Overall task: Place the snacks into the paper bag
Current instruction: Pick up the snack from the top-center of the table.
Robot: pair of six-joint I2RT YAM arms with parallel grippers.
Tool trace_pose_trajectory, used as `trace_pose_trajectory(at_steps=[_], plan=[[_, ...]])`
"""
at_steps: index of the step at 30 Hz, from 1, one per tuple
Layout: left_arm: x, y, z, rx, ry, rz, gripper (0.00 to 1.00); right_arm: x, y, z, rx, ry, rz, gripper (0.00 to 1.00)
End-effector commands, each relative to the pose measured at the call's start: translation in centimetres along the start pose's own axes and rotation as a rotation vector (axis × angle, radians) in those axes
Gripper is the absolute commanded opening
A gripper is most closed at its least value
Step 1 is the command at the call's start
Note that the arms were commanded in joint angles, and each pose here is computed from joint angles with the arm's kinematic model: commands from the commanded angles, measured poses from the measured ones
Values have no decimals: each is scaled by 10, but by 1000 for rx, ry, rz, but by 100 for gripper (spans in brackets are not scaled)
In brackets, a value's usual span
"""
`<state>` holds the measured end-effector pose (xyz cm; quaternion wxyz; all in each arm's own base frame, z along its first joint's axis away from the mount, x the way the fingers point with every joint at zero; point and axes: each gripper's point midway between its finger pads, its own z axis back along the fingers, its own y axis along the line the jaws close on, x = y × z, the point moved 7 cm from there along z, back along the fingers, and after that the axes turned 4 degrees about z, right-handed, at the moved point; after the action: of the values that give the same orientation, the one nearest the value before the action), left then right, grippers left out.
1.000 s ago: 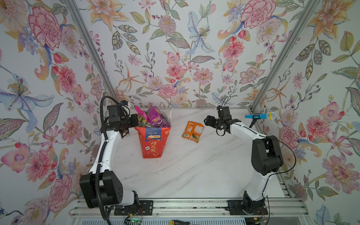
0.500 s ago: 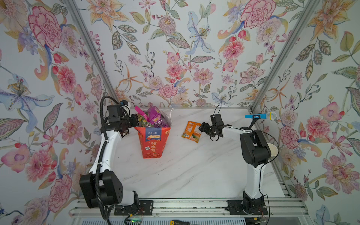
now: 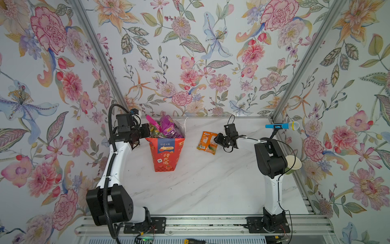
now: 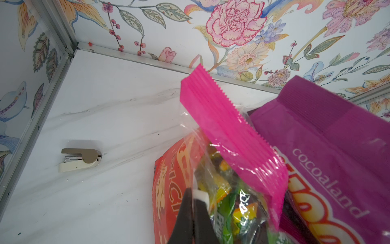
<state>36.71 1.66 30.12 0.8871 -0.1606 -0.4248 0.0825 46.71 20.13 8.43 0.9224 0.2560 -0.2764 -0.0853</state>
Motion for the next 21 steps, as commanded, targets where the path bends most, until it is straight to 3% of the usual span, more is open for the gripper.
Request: trace_pose_trajectory(at_steps=[1, 2, 12, 21], plan=[[15, -8, 13, -40, -75, -30, 0, 7, -3, 1, -5, -16, -4, 11], [15, -7, 13, -38, -75, -29, 0, 11, -1, 5, 2, -31, 5, 0], [19, -8, 17, -31, -97, -27, 0, 62, 68, 96, 47, -304, 255, 0], [20, -9, 20, -39, -113, -21, 0, 58, 173, 182, 43, -505, 631, 0]])
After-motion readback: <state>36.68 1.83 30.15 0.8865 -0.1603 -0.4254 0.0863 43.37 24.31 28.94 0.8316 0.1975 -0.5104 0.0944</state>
